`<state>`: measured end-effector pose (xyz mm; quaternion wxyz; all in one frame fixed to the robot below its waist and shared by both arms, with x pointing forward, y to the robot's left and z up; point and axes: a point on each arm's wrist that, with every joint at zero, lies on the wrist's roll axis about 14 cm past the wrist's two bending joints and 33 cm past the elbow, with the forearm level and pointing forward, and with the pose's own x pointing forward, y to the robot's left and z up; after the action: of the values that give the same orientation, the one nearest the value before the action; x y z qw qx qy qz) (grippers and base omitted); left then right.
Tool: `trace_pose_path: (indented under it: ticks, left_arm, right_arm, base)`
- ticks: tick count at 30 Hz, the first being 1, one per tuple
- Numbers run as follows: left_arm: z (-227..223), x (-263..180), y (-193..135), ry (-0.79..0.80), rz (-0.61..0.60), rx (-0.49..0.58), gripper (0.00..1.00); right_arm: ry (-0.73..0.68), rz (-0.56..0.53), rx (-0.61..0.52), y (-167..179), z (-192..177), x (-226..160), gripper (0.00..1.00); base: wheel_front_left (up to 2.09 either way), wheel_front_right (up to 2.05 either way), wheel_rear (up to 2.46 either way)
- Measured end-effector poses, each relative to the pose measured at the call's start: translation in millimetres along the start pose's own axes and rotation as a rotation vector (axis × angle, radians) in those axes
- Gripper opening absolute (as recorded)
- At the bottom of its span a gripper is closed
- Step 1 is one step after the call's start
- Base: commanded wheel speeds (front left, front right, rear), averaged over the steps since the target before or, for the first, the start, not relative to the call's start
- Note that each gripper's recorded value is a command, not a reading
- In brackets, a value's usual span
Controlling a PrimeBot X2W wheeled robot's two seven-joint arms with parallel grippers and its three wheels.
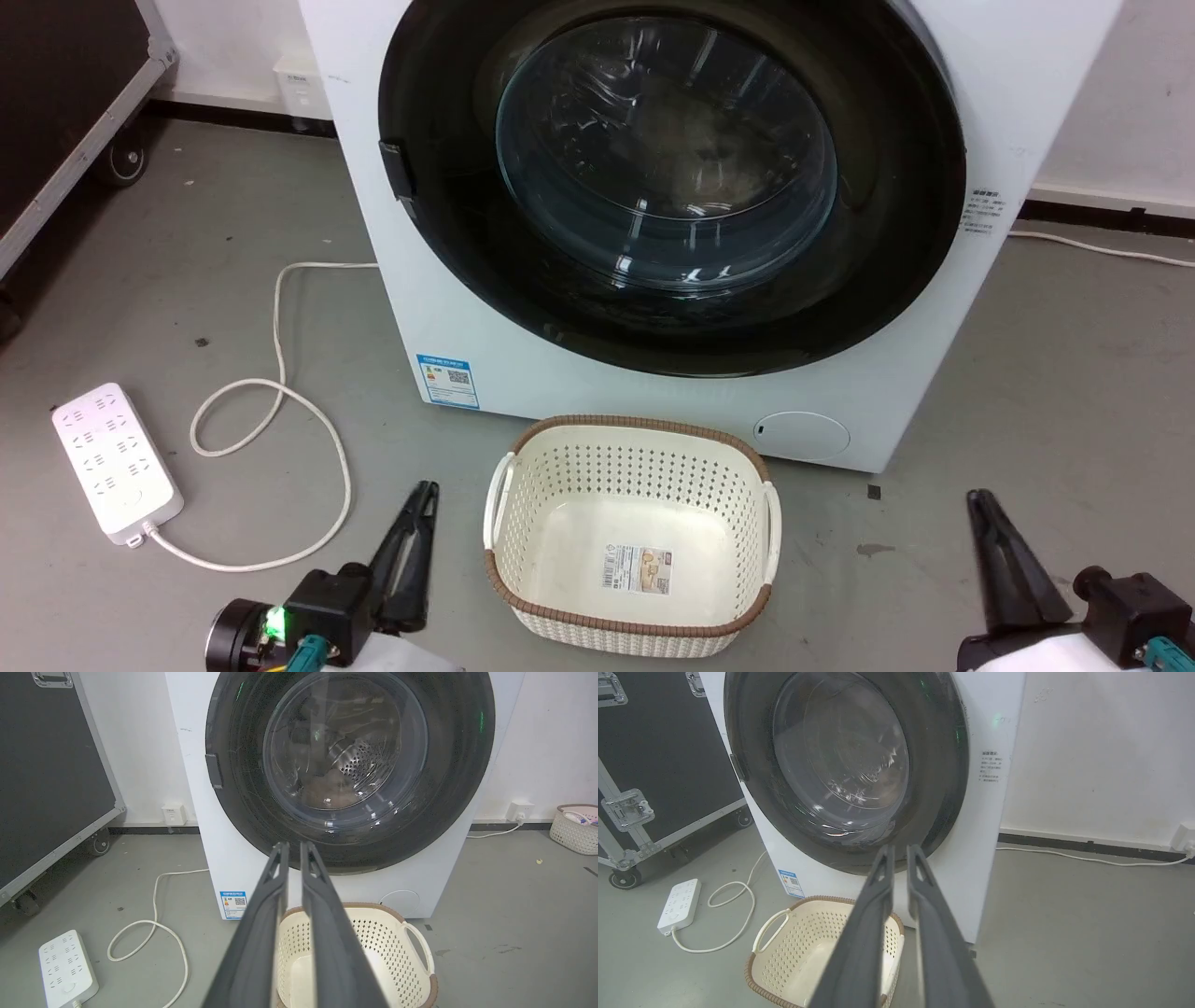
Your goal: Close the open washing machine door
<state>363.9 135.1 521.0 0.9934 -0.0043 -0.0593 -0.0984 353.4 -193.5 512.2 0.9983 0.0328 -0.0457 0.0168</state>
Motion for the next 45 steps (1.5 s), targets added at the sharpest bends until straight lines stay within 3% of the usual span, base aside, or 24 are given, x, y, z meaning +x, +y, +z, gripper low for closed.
trace_pose_path:
  ticks: [45]
  left_arm:
    - [2,2,15,0.048,0.065,0.021,0.0]
  right_arm:
    - [0.058,0.039,-0.035,12,-2,5,0.0]
  base:
    - [0.0,0.0,0.0]
